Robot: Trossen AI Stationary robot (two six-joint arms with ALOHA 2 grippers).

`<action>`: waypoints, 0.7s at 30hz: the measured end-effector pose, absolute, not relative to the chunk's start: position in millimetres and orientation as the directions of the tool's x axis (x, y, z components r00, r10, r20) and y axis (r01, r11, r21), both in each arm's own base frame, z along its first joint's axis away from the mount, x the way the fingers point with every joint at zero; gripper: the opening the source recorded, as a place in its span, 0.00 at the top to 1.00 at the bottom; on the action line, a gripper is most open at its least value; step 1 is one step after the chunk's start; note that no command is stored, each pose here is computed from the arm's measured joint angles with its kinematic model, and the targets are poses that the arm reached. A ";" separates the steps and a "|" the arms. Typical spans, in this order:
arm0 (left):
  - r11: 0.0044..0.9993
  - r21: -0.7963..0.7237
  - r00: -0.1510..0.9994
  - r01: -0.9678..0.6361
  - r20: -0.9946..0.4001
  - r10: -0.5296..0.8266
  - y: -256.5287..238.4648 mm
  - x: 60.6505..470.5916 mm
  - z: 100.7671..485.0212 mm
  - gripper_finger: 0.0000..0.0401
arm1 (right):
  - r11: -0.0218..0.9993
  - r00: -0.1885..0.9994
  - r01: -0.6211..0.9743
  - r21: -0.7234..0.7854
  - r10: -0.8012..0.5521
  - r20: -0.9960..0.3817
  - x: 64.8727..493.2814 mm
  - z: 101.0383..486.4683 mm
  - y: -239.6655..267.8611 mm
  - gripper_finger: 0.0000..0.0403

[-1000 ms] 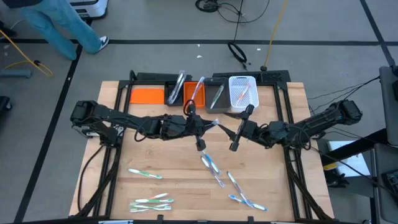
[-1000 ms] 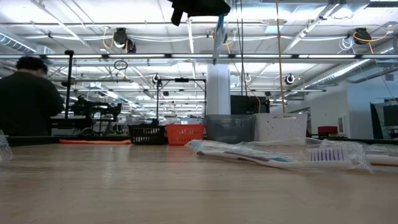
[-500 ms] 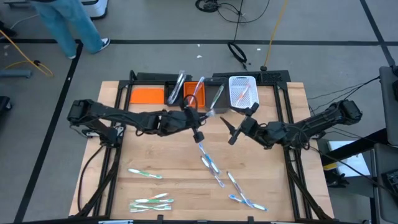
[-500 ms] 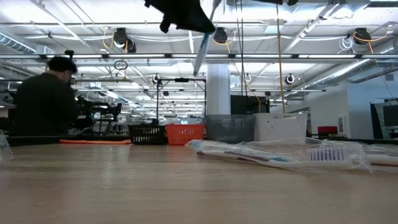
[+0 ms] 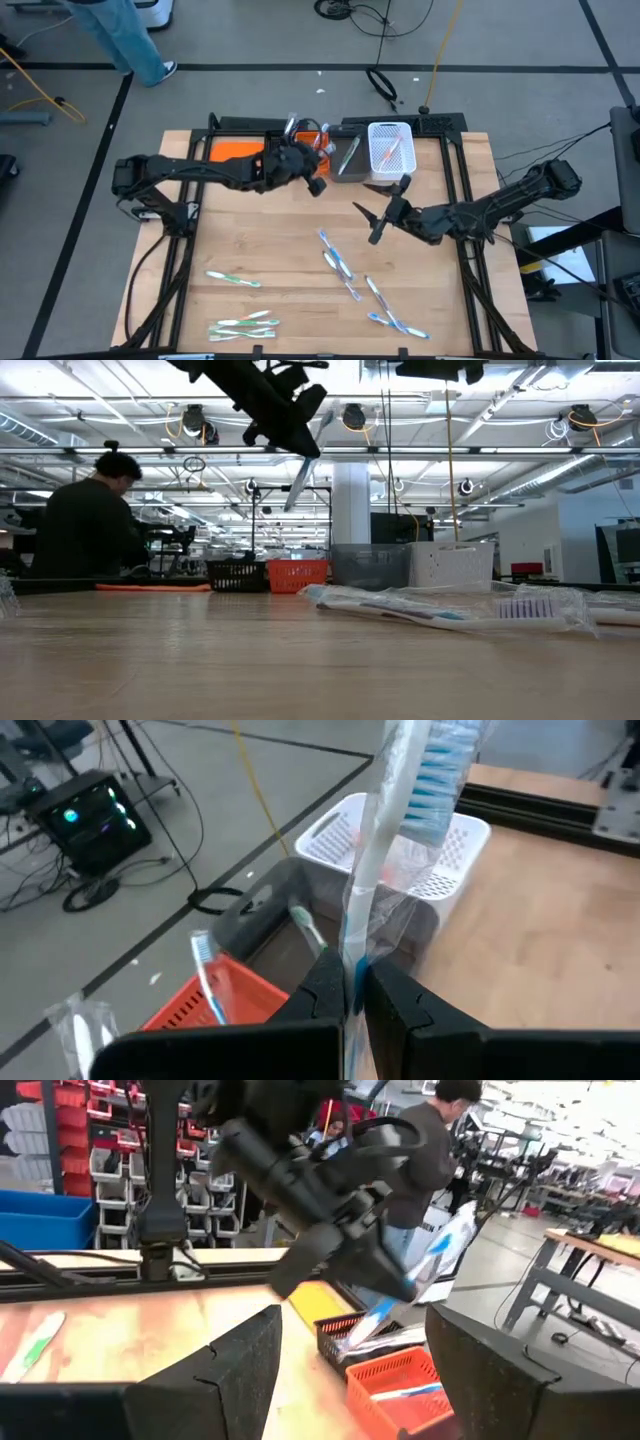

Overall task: Pick & Place Toothbrushes
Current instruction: Put the blue toothbrush into the orange bin

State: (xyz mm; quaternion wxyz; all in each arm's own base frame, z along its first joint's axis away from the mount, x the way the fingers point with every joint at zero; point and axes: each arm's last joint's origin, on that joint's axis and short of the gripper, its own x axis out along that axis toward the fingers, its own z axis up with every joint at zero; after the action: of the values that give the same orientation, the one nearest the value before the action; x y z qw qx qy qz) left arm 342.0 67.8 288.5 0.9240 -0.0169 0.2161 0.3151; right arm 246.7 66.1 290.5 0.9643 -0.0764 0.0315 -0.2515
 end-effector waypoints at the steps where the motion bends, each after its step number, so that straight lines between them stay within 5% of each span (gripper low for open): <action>1: 0.797 0.097 0.705 -0.596 -0.412 0.577 72.6 341.1 288.4 0.98 | 0.864 0.872 0.478 -0.158 -0.488 -0.029 246.5 289.7 66.7 0.41; 21: 0.696 0.014 0.593 -0.718 -0.512 0.622 156.1 340.3 243.8 0.98 | 0.879 0.884 0.455 -0.146 -0.466 -0.049 244.6 287.0 72.8 0.41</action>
State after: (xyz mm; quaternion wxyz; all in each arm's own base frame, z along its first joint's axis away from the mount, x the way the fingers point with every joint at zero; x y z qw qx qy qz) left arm 340.3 156.1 243.8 0.8871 -0.0975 0.2469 0.3777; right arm 244.6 72.8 287.0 0.9683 -0.0651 0.0410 -0.2377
